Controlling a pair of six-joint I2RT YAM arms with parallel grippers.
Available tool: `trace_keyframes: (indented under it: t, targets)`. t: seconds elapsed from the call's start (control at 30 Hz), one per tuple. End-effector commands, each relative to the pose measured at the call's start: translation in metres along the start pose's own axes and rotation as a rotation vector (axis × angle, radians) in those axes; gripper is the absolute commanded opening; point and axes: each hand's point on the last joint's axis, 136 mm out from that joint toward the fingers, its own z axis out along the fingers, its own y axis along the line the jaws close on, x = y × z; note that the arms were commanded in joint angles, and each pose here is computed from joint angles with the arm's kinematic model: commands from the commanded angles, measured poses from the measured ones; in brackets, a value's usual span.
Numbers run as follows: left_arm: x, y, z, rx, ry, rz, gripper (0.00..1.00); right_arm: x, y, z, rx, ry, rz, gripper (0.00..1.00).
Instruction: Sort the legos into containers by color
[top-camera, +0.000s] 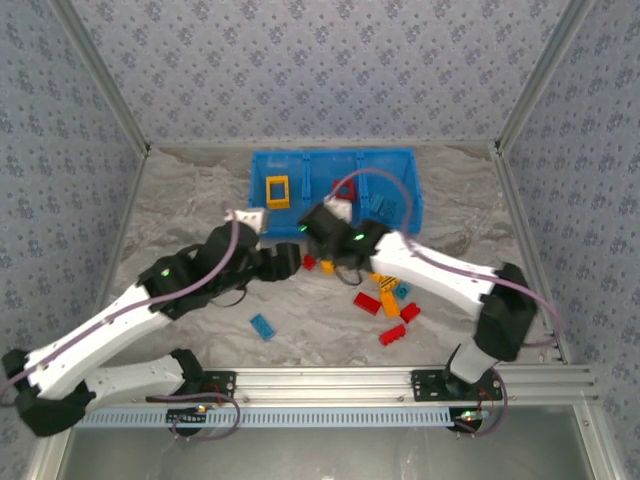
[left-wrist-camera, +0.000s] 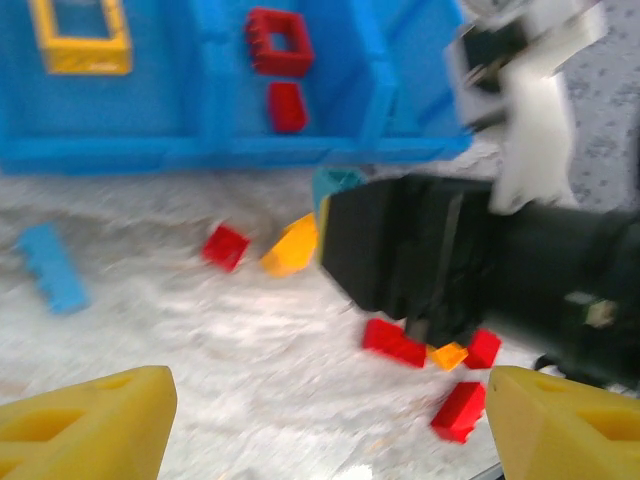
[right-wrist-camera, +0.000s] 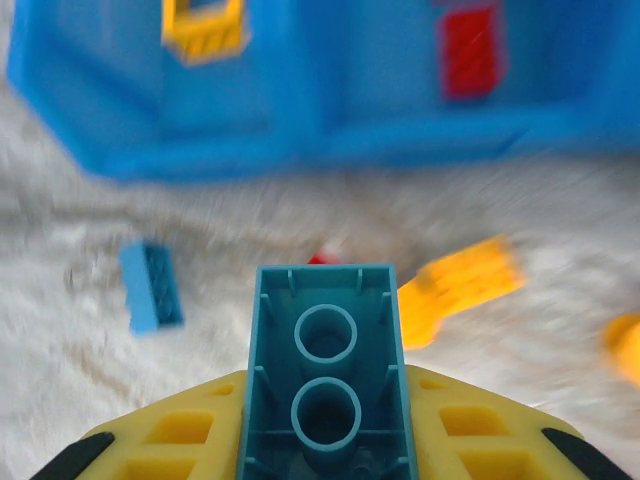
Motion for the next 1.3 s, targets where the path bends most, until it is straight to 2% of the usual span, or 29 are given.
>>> trace_keyframes:
  t: [0.0, 0.13, 0.3, 0.43, 0.63, 0.87, 1.0, 1.13, 1.27]
  targets:
    - [-0.035, -0.058, 0.010, 0.150, -0.085, 0.054, 0.82, -0.019, -0.074, -0.001, 0.153, 0.006, -0.026, 0.30]
    - [-0.035, -0.089, 0.045, 0.194, -0.068, 0.078, 0.82, -0.051, -0.132, 0.014, 0.246, 0.008, 0.031, 0.30]
    - [-0.031, -0.118, 0.071, 0.229, -0.063, 0.125, 0.82, -0.076, -0.179, 0.047, 0.372, 0.048, 0.068, 0.30]
    - [-0.024, -0.125, 0.088, 0.217, -0.058, 0.141, 0.82, -0.081, -0.199, 0.078, 0.424, 0.096, 0.108, 0.30]
    - [-0.011, -0.126, 0.104, 0.202, -0.034, 0.152, 0.82, -0.083, -0.208, 0.116, 0.460, 0.147, 0.121, 0.30]
    - [0.009, -0.104, 0.118, 0.102, 0.026, 0.187, 0.82, -0.075, -0.232, 0.137, 0.526, 0.193, 0.158, 0.32]
    - [0.021, -0.085, 0.124, 0.027, 0.066, 0.179, 0.82, -0.077, -0.230, 0.141, 0.516, 0.195, 0.153, 0.46]
    - [0.032, -0.052, 0.130, -0.074, 0.117, 0.095, 0.82, -0.090, -0.220, 0.129, 0.491, 0.151, 0.132, 0.57]
    - [0.042, -0.023, 0.137, -0.184, 0.178, -0.013, 0.81, -0.111, -0.202, 0.101, 0.438, 0.076, 0.125, 0.59]
